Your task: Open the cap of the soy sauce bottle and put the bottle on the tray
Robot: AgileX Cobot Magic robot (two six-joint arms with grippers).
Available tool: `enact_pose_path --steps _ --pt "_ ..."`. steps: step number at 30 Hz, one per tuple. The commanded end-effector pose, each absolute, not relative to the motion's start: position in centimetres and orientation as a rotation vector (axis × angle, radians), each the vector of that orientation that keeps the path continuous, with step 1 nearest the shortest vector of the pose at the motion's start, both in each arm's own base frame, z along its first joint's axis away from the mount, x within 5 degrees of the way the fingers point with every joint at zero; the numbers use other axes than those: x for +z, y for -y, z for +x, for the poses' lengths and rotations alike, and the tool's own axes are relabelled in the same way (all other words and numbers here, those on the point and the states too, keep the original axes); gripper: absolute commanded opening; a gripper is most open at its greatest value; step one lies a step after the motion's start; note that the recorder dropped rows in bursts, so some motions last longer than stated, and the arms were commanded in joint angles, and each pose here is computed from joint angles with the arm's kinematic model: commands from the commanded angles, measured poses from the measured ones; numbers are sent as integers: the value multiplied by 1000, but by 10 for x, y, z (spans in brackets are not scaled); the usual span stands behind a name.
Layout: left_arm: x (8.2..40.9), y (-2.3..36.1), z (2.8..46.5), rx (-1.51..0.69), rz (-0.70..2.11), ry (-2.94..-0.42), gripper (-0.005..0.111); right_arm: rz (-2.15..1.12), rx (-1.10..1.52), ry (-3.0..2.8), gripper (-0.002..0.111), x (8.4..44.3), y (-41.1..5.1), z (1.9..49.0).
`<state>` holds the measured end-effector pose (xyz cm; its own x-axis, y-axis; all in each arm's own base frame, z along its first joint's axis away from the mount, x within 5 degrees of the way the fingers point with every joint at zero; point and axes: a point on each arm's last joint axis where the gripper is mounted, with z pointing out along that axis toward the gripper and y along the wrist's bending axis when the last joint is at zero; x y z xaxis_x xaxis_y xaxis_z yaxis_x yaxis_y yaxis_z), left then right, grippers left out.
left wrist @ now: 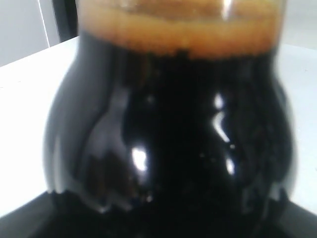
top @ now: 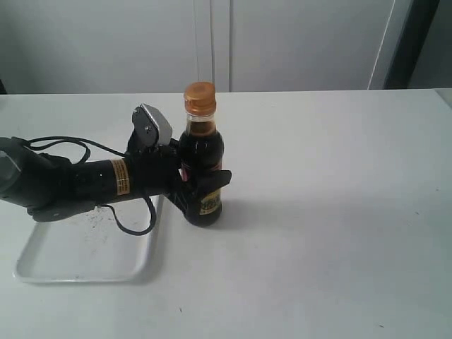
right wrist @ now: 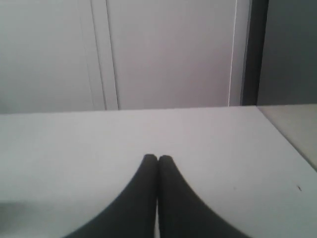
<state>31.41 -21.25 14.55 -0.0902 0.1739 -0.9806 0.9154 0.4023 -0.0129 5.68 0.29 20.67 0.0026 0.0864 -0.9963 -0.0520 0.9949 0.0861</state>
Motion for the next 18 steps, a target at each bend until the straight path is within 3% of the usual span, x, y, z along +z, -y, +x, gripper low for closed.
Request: enact_pose_path --steps 1,9,18 --pt "143 214 309 -843 1065 -1559 0 60 149 -1392 0 222 -2 55" --pt "143 214 309 -828 1080 -1545 0 170 295 -1311 0 228 -2 54" --pt "141 213 310 -810 1086 -1564 0 119 260 -1118 0 254 -1 46"
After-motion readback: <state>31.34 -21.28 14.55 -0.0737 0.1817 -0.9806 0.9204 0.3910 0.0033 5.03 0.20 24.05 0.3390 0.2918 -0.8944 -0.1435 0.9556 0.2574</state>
